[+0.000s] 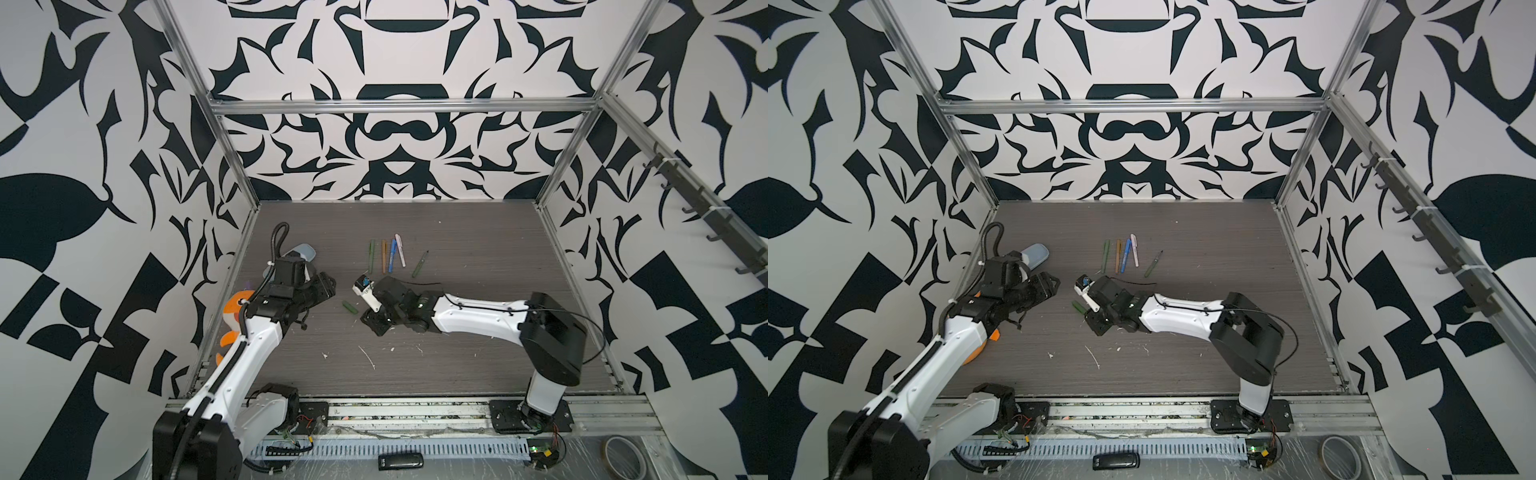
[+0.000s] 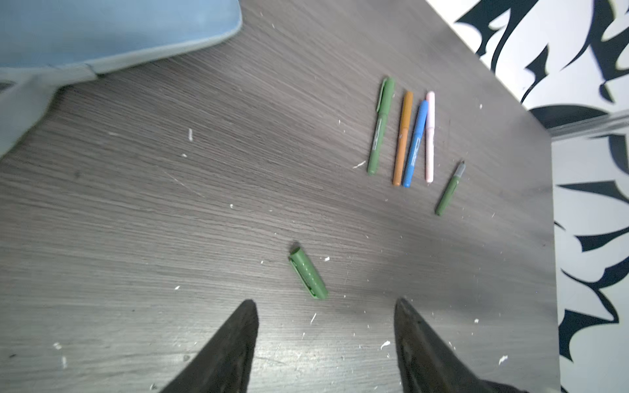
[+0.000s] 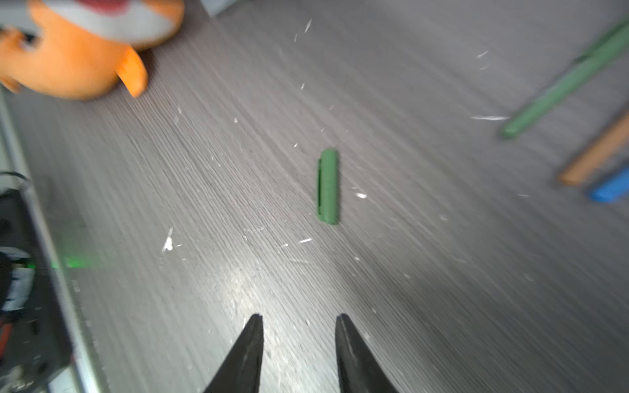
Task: Insert pens into pen caps
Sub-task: Pick up the pen cap from the center of the table.
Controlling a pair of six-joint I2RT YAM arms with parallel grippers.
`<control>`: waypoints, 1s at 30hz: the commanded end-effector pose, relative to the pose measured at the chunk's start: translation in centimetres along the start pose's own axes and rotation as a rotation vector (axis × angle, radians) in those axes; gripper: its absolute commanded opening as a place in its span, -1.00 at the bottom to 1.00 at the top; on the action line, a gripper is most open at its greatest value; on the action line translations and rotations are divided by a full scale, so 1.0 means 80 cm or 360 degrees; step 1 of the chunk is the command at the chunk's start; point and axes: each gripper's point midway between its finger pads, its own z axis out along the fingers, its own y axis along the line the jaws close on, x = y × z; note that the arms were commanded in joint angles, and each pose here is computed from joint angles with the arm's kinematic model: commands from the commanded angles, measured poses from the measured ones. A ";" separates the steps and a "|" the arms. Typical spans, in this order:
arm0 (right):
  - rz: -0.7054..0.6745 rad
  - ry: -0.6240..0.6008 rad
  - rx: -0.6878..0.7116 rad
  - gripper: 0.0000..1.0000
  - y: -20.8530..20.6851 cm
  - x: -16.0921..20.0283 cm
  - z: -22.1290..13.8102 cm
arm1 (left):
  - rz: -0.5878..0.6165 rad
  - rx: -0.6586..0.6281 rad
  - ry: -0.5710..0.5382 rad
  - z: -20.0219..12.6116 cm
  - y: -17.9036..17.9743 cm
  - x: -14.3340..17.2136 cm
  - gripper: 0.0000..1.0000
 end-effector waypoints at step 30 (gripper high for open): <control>0.0001 0.0157 0.0199 -0.63 -0.016 -0.039 0.098 | -0.0005 0.0227 -0.0216 -0.060 -0.016 -0.004 0.46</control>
